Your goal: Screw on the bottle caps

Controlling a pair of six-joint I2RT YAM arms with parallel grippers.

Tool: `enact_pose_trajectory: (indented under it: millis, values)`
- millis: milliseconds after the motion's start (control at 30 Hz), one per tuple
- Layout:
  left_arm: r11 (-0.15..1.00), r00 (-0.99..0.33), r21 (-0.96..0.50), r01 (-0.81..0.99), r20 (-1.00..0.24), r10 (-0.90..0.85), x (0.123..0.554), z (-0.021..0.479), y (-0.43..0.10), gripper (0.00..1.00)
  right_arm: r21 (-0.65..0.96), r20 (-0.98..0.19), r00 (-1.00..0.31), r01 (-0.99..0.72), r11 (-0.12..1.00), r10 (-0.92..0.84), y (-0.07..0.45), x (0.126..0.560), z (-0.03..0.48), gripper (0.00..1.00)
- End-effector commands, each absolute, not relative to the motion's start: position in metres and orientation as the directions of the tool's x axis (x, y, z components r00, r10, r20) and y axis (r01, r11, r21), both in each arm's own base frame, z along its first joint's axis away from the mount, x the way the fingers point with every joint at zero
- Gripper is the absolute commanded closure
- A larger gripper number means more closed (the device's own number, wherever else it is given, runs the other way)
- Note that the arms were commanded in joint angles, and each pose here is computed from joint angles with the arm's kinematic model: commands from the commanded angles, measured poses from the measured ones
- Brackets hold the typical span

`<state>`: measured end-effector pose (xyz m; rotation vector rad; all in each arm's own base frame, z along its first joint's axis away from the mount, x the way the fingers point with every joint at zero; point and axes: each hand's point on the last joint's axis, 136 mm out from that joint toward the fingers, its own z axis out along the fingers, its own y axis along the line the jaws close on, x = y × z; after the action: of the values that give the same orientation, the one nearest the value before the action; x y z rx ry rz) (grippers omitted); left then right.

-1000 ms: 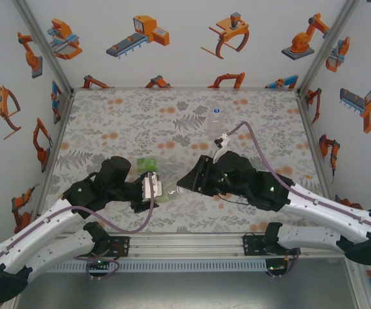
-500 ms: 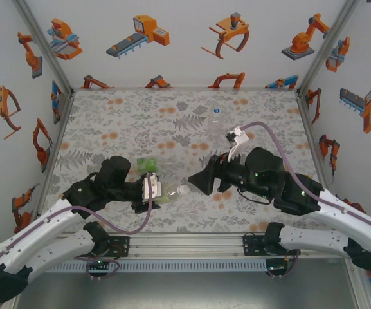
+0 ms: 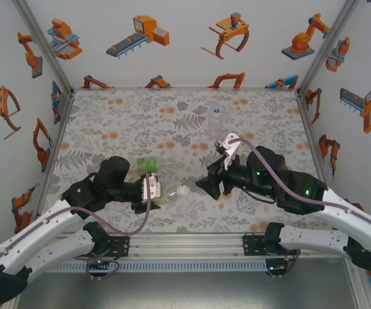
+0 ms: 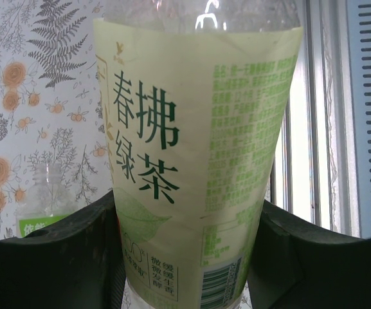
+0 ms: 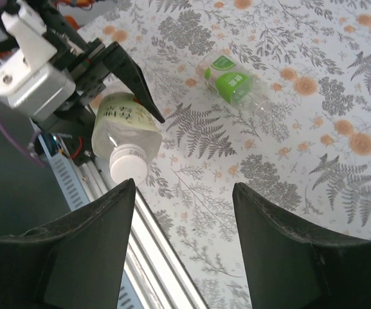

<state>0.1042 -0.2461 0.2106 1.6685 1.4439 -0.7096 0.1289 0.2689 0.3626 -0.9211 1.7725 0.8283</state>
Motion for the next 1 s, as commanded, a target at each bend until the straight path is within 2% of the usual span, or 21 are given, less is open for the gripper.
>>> enact_pose_trajectory:
  millis: [0,100,500,767,967]
  values:
    - [-0.067,0.233,0.229,0.971,-0.843,0.485,0.097,0.219,-0.249,1.0,0.017,-0.947,-0.136,-0.924,0.381,-0.29,0.272,0.115,0.373,0.43]
    - [-0.073,0.234,0.228,0.971,-0.845,0.481,0.096,0.219,-0.249,1.0,-0.036,-0.946,-0.065,-0.953,0.301,-0.317,0.277,0.106,0.373,0.43]
    - [-0.089,0.239,0.224,0.97,-0.838,0.491,0.09,0.22,-0.245,1.0,-0.22,-0.908,0.152,-0.966,0.138,-0.39,0.277,0.091,0.369,0.42]
    - [-0.087,0.242,0.23,0.969,-0.837,0.491,0.09,0.218,-0.243,1.0,-0.31,-0.895,0.3,-0.95,-0.024,-0.331,0.284,0.069,0.366,0.42]
    - [-0.097,0.246,0.228,0.969,-0.84,0.484,0.088,0.219,-0.244,1.0,-0.342,-0.889,0.356,-0.935,-0.099,-0.29,0.292,0.06,0.367,0.42]
